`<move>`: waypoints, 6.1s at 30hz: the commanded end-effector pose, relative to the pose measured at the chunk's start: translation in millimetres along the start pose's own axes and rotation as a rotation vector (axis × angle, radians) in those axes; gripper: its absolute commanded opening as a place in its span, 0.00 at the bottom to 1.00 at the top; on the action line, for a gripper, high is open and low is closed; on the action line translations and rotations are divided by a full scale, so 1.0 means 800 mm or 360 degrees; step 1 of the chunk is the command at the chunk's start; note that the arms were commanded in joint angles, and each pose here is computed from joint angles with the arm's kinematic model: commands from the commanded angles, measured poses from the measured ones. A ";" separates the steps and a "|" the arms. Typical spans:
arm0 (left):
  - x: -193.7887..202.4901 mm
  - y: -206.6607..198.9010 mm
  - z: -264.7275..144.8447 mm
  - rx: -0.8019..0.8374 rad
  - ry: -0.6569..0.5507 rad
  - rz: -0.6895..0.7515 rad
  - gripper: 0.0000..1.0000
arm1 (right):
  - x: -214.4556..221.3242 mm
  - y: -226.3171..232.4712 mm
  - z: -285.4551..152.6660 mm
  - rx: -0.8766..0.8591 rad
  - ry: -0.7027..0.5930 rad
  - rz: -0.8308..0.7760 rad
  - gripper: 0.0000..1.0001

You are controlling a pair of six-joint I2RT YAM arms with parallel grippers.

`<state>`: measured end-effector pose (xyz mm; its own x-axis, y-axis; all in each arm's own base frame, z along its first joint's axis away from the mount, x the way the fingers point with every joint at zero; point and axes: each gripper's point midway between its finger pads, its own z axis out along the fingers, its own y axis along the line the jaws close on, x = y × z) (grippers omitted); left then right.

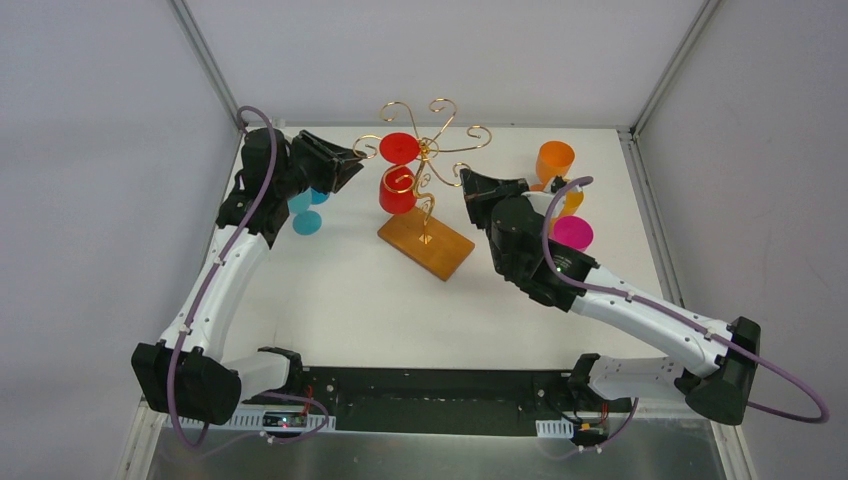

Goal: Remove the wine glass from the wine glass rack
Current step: Adjust the wine rack at the center of the board, then pick up the wine glass from the wine rack.

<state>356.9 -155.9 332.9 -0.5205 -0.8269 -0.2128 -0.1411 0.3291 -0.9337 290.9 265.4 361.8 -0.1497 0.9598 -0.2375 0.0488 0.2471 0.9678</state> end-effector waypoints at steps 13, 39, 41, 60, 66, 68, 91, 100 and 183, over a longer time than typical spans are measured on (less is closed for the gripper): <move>-0.043 -0.054 -0.002 0.0187 -0.0009 0.0108 0.31 | 0.046 0.041 -0.036 -0.0171 0.0226 0.0126 0.00; -0.075 -0.047 0.028 0.0163 0.0039 0.0084 0.29 | 0.047 0.026 -0.027 -0.0132 0.0113 0.0114 0.11; -0.082 -0.046 0.027 0.0157 0.0017 0.0081 0.29 | 0.040 0.021 -0.028 -0.0122 0.0082 0.0121 0.13; -0.070 -0.054 -0.038 0.0198 -0.0031 0.0206 0.38 | 0.012 -0.006 -0.038 -0.0099 0.0006 0.0088 0.34; -0.043 -0.049 -0.078 0.0186 -0.0022 0.0191 0.43 | -0.007 -0.014 -0.045 -0.0102 -0.0039 0.0067 0.42; -0.034 -0.047 -0.090 0.0195 -0.0017 0.0180 0.44 | -0.014 -0.017 -0.047 -0.0105 -0.0050 0.0056 0.43; 0.030 -0.023 -0.051 0.0152 0.0083 0.0098 0.36 | -0.063 -0.072 -0.061 -0.0073 -0.0165 -0.0009 0.46; 0.019 -0.041 -0.046 0.0205 0.0017 0.0112 0.36 | -0.073 -0.080 -0.062 -0.0068 -0.0186 -0.0024 0.46; 0.029 -0.075 -0.013 0.0355 -0.0049 0.0097 0.00 | -0.071 -0.111 -0.054 -0.0003 -0.0160 0.0012 0.47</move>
<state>355.5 -193.4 353.1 -0.5311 -0.8129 -0.2389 -0.0218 0.2950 -0.9553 251.5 185.1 290.1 -0.0573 0.9629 -0.2636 0.0494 0.2664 0.9626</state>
